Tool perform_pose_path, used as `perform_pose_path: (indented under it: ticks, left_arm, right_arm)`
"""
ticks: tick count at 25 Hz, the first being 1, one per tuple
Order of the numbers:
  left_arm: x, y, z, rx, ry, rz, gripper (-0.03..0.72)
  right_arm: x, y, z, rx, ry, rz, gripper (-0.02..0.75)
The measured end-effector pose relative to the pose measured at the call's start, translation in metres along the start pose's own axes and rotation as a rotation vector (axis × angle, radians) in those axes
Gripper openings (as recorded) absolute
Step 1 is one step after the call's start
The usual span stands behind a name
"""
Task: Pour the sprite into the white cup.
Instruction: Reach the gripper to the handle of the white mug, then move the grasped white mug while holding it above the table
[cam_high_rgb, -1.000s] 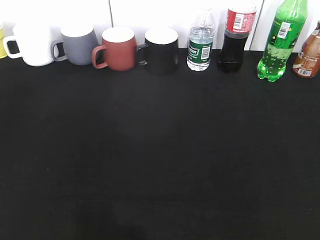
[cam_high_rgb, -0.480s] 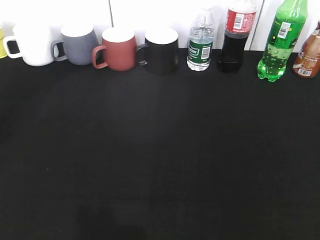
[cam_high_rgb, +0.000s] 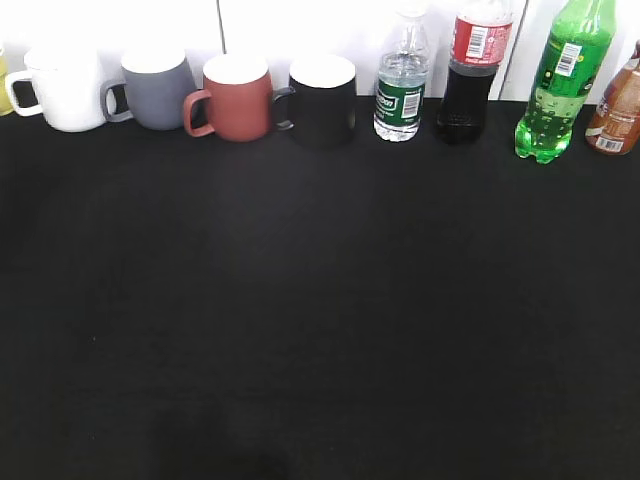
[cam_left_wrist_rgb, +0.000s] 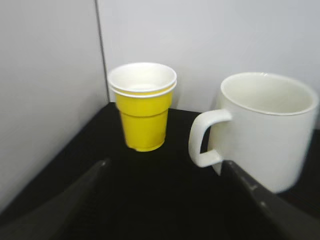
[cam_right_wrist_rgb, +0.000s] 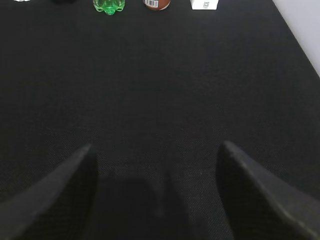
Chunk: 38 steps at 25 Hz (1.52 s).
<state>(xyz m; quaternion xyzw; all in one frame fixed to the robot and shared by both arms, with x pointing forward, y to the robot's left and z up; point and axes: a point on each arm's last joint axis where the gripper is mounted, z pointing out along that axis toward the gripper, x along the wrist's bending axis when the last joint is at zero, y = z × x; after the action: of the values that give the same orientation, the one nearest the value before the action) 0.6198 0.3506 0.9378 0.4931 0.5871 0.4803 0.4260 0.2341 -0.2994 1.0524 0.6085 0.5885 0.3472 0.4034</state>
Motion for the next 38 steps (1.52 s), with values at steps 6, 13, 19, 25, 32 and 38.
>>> perform_pose_path:
  ticks: [6, 13, 19, 25, 32, 38]
  left_arm:
    - [-0.002, -0.022, 0.066, 0.001, -0.018, 0.017, 0.429]
    - [-0.004, -0.024, 0.104, -0.054, -0.020, 0.013, 0.329]
    - [-0.007, -0.025, 0.115, -0.057, -0.039, 0.002, 0.057]
    - [-0.006, -0.027, 0.114, -0.089, -0.036, -0.024, 0.045]
    - [-0.010, 0.033, 0.054, -0.204, -0.042, -0.043, 0.045]
    - [-0.043, 0.111, -0.082, -0.335, -0.213, 0.048, 0.043]
  right_arm:
    - [0.000, 0.000, 0.000, 0.000, 0.000, 0.000, 0.554]
    - [0.000, 0.000, 0.000, 0.000, 0.000, 0.000, 0.554]
    - [0.000, 0.000, 0.000, 0.000, 0.000, 0.000, 0.554]
    - [0.000, 0.000, 0.000, -0.001, 0.000, 0.000, 0.554]
    - [0.000, 0.000, 0.000, -0.001, 0.000, 0.000, 0.554]
    - [0.000, 0.000, 0.000, -0.001, 0.002, 0.004, 0.554]
